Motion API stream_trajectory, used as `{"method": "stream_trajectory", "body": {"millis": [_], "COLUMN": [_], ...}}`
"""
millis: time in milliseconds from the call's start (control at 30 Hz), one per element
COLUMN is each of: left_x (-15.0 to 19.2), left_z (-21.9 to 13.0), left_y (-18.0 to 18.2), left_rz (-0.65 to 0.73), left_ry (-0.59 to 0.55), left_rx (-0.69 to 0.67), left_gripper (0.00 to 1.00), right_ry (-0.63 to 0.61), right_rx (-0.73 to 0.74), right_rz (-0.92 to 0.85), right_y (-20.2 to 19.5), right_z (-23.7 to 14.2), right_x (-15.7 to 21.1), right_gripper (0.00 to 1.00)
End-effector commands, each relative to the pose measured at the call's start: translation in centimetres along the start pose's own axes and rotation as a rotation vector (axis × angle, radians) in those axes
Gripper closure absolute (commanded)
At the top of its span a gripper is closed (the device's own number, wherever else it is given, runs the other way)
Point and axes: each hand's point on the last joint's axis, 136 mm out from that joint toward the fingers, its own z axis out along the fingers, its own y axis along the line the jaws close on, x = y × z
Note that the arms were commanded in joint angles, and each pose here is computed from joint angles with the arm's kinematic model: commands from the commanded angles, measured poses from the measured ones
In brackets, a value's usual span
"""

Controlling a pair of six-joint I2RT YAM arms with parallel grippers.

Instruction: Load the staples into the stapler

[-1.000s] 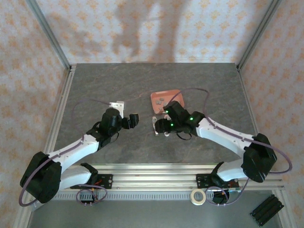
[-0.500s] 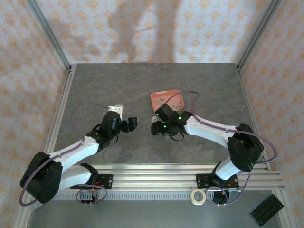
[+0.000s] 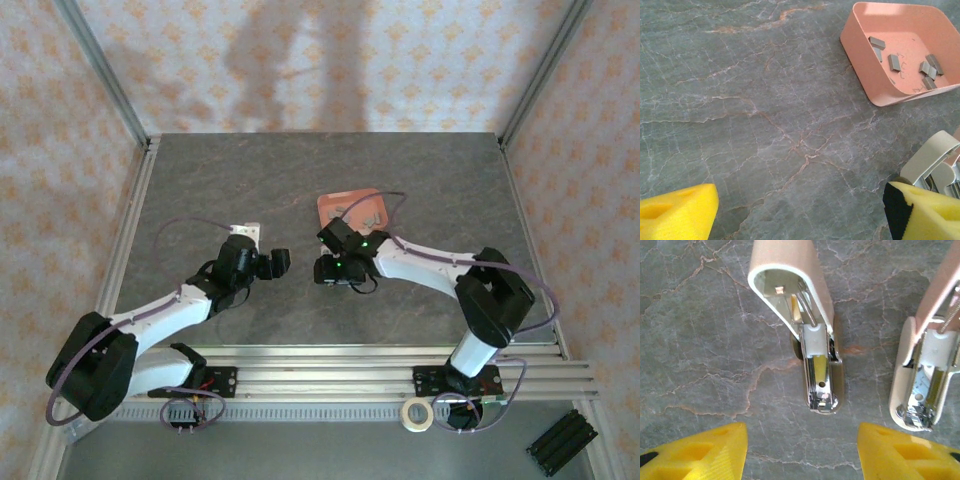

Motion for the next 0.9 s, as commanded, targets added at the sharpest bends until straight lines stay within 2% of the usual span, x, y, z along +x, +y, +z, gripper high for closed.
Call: {"method": "stream_trajectory", "body": {"millis": [0, 267, 467, 867], "left_x": [-1.0, -1.1, -1.2, -1.2], "left_z": [0.2, 0.4, 0.4, 0.6], "left_y": [-0.1, -0.3, -0.3, -0.5], "left_rz": [-0.017, -0.009, -0.007, -0.003], "left_ry": [-0.03, -0.024, -0.024, -0.026], "left_rx": [0.003, 0.009, 0.007, 0.016], "left_gripper": [0.13, 0.13, 0.13, 0.14], "right_ry": [-0.026, -0.015, 0.017, 0.047], "right_rx": [0.024, 0.093, 0.073, 0.018], "right_rz": [0.009, 0.012, 0.015, 0.015], "right_y": [0.3, -0.5, -0.2, 0.9], "right_z": [0.5, 2.0, 3.1, 3.5], "right_x": [-1.0, -1.3, -0.9, -0.5], "right_gripper": [0.41, 0.39, 0.39, 0.48]}}
